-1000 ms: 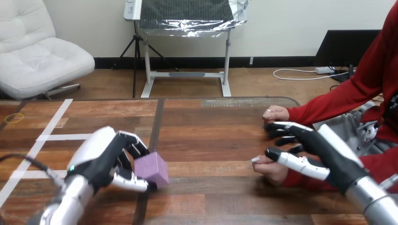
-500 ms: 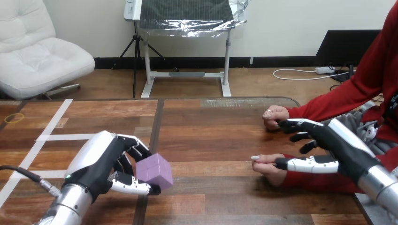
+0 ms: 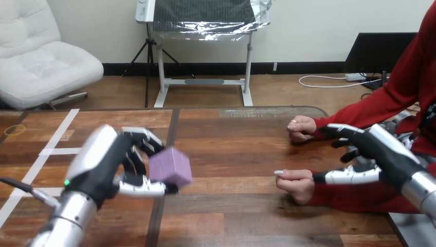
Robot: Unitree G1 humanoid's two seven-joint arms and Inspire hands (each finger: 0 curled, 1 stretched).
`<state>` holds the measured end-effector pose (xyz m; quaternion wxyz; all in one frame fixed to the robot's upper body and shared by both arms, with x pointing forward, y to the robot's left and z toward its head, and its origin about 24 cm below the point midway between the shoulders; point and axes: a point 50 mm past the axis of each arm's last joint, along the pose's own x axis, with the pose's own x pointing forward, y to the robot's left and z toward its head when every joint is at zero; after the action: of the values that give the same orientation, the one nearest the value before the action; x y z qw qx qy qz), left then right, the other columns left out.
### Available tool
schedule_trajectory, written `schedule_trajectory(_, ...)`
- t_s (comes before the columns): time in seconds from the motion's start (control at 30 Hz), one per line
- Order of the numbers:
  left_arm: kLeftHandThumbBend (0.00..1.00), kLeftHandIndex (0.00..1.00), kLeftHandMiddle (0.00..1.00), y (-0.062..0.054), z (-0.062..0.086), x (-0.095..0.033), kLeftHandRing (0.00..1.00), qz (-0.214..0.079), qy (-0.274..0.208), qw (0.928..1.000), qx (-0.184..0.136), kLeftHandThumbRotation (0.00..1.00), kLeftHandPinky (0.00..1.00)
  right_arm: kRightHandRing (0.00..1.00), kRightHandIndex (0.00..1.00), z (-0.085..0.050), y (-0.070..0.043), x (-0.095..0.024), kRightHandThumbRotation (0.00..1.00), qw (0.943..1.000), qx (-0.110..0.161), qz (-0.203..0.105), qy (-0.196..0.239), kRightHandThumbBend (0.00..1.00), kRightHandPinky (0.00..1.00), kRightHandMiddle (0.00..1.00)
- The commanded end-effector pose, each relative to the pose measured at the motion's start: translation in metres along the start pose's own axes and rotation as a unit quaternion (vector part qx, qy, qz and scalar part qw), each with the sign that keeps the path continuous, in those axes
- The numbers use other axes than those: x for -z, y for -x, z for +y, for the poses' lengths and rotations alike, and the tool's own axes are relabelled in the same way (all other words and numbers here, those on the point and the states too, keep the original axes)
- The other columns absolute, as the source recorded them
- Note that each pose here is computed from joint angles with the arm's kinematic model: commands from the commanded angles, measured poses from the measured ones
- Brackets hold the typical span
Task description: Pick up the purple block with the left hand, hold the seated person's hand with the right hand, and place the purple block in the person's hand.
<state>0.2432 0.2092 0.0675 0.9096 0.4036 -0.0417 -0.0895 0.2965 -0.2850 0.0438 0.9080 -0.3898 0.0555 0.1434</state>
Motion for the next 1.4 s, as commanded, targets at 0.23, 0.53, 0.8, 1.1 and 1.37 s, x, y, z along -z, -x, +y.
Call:
schedule_trajectory(0.23,0.64,0.42,0.41,-0.007,0.038,-0.036,0.35,-0.084,0.003,0.9924,-0.09,0.0,0.31,0.84,0.89,-0.058,-0.018,-0.031,0.41,0.9951,0.075,-0.048,0.044,1.0,0.7,0.88)
schedule_trajectory(0.53,0.64,0.42,0.41,-0.007,0.037,-0.035,0.35,-0.087,0.01,0.9921,-0.09,0.0,0.31,0.85,0.89,-0.056,-0.018,-0.025,0.42,0.9957,0.059,-0.029,0.065,1.0,0.71,0.88)
schedule_trajectory(0.8,0.65,0.42,0.41,-0.007,0.039,-0.036,0.36,-0.087,0.014,0.9919,-0.091,0.0,0.31,0.84,0.88,-0.053,-0.019,-0.02,0.36,0.9956,0.03,-0.011,0.089,1.0,0.71,0.88)
schedule_trajectory(1.1,0.65,0.42,0.41,-0.007,0.04,-0.037,0.35,-0.089,0.017,0.9915,-0.094,0.0,0.3,0.84,0.86,-0.048,-0.02,-0.016,0.26,0.9942,0.007,0.008,0.107,1.0,0.7,0.87)
schedule_trajectory(1.37,0.65,0.42,0.4,-0.008,0.042,-0.037,0.34,-0.087,0.02,0.9912,-0.098,0.0,0.29,0.83,0.85,-0.043,-0.022,-0.01,0.22,0.9935,-0.016,0.037,0.106,1.0,0.71,0.86)
